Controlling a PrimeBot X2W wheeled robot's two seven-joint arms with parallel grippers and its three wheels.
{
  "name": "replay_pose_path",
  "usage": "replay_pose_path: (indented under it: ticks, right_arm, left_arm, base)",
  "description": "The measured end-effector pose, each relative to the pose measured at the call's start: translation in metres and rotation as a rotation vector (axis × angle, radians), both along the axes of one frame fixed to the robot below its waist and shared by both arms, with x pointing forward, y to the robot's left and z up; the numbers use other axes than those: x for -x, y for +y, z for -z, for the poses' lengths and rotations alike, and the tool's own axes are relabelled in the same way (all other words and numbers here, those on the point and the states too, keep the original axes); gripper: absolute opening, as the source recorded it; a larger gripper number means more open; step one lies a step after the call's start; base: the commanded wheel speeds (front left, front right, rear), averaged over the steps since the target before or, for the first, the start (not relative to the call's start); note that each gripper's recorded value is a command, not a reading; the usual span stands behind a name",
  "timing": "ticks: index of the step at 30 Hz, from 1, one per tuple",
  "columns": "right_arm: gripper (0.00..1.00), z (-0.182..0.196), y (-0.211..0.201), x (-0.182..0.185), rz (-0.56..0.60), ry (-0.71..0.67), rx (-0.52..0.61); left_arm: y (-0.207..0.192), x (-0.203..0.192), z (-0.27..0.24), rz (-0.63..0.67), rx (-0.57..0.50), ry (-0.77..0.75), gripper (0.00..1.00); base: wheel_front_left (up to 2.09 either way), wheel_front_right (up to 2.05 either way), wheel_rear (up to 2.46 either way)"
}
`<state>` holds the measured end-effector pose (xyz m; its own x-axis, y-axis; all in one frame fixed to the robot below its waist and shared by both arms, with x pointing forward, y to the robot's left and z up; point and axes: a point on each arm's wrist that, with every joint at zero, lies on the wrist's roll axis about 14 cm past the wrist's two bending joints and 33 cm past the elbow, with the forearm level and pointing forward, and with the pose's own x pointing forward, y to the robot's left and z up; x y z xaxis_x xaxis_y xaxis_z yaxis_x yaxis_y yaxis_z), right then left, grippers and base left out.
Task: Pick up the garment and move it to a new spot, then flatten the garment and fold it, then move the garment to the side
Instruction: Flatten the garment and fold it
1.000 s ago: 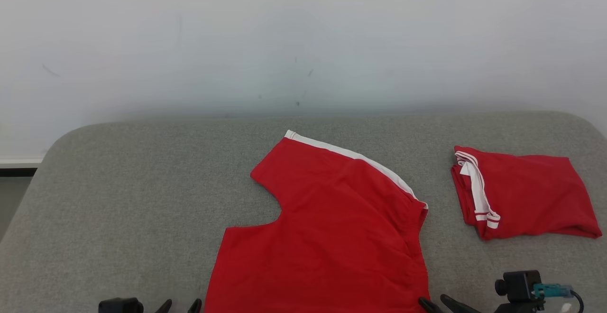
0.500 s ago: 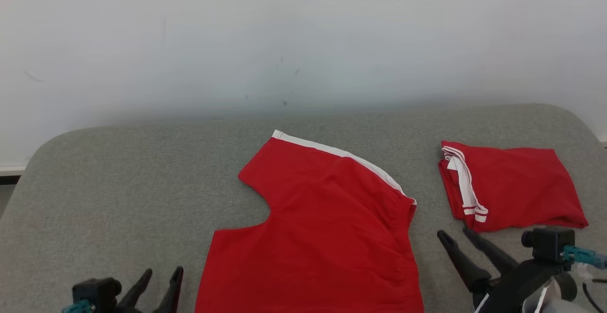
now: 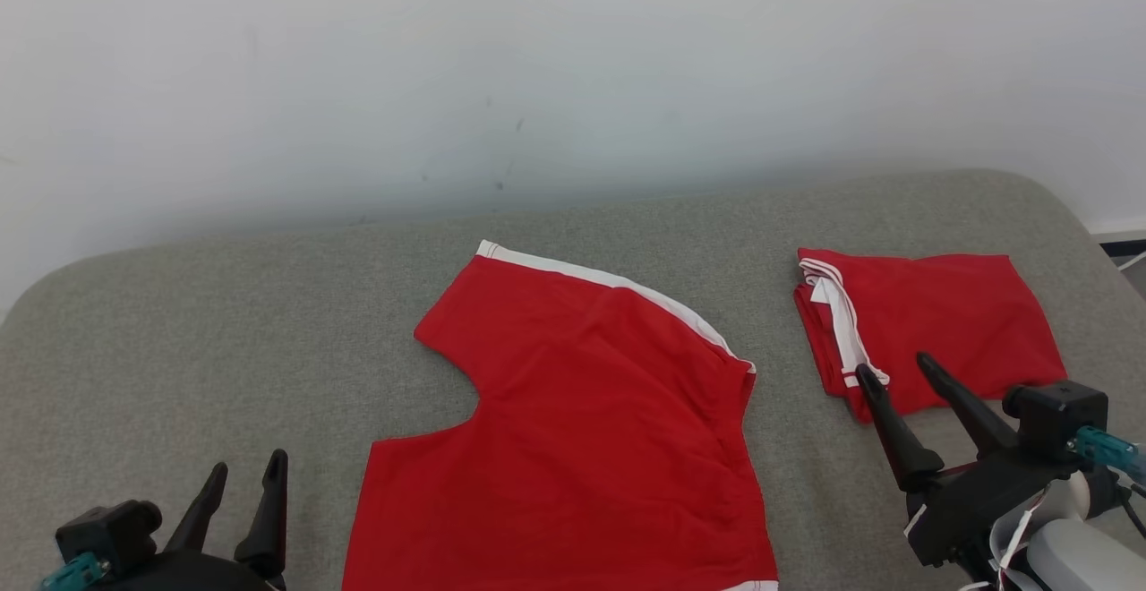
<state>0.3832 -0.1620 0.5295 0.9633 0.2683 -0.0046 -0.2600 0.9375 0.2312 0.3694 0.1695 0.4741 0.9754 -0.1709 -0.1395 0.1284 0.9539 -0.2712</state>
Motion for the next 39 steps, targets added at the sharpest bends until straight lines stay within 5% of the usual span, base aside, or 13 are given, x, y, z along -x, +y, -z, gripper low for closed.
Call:
replay_pose_path:
  ticks: [39]
  right_arm:
    - [1.0,0.014,-0.029,0.011,0.187,-0.058,0.104]
  left_arm:
    - [0.004,0.007,-0.006,-0.089,-0.12,-0.105,1.0]
  base:
    - [0.0,0.0,0.0]
